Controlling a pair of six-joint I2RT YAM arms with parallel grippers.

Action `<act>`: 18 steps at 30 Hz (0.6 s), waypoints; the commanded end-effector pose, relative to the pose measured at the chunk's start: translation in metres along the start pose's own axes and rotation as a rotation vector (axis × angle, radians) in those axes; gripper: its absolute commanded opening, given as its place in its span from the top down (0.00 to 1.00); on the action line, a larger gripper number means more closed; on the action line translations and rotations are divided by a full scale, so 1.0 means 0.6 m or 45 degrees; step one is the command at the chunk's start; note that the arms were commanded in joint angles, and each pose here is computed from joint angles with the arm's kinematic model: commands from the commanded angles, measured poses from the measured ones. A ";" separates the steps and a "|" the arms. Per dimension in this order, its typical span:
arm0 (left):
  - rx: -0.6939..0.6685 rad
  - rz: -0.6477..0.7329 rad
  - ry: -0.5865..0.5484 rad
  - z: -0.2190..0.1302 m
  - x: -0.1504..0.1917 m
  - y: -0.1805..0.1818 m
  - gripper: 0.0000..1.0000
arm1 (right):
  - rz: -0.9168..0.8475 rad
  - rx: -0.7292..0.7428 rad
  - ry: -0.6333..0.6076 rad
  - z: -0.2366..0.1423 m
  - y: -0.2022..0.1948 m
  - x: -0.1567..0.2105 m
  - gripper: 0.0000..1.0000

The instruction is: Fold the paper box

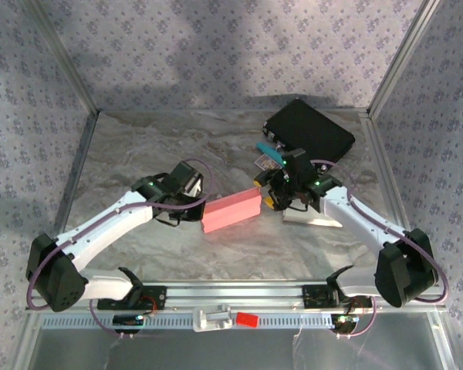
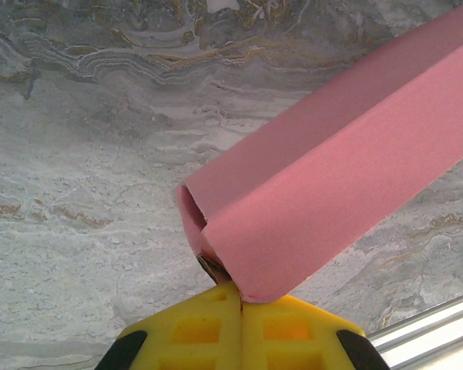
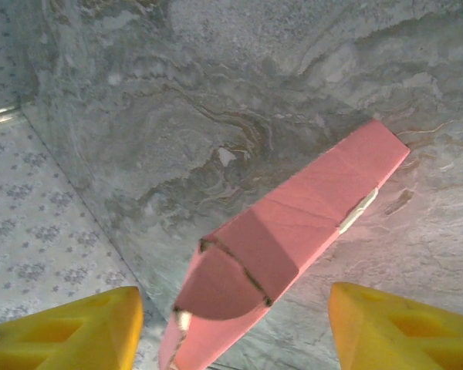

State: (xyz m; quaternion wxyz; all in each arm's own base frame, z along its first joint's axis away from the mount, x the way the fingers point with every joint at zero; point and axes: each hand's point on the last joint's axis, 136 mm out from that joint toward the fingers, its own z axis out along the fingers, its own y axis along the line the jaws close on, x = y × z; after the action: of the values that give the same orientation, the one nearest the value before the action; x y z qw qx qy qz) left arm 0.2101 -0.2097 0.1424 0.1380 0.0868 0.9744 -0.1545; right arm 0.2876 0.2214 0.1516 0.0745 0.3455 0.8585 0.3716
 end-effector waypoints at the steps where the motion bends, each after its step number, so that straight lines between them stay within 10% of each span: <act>1: -0.118 -0.025 0.151 0.026 0.044 0.032 1.00 | 0.055 0.025 0.025 0.018 -0.021 -0.001 0.39; 8: -0.087 -0.044 0.131 0.019 0.037 0.022 0.97 | 0.031 0.107 0.037 0.032 -0.056 -0.001 0.47; 18: 0.274 -0.397 -0.104 -0.066 -0.015 -0.013 0.63 | 0.011 0.168 0.037 0.038 -0.084 -0.003 0.58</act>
State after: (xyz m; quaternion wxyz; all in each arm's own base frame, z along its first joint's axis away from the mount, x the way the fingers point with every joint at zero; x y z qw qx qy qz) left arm 0.2069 -0.2033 0.1596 0.1346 0.0065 0.9676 -0.2134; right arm 0.2914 0.2246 0.1385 0.0732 0.3331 0.8595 0.3808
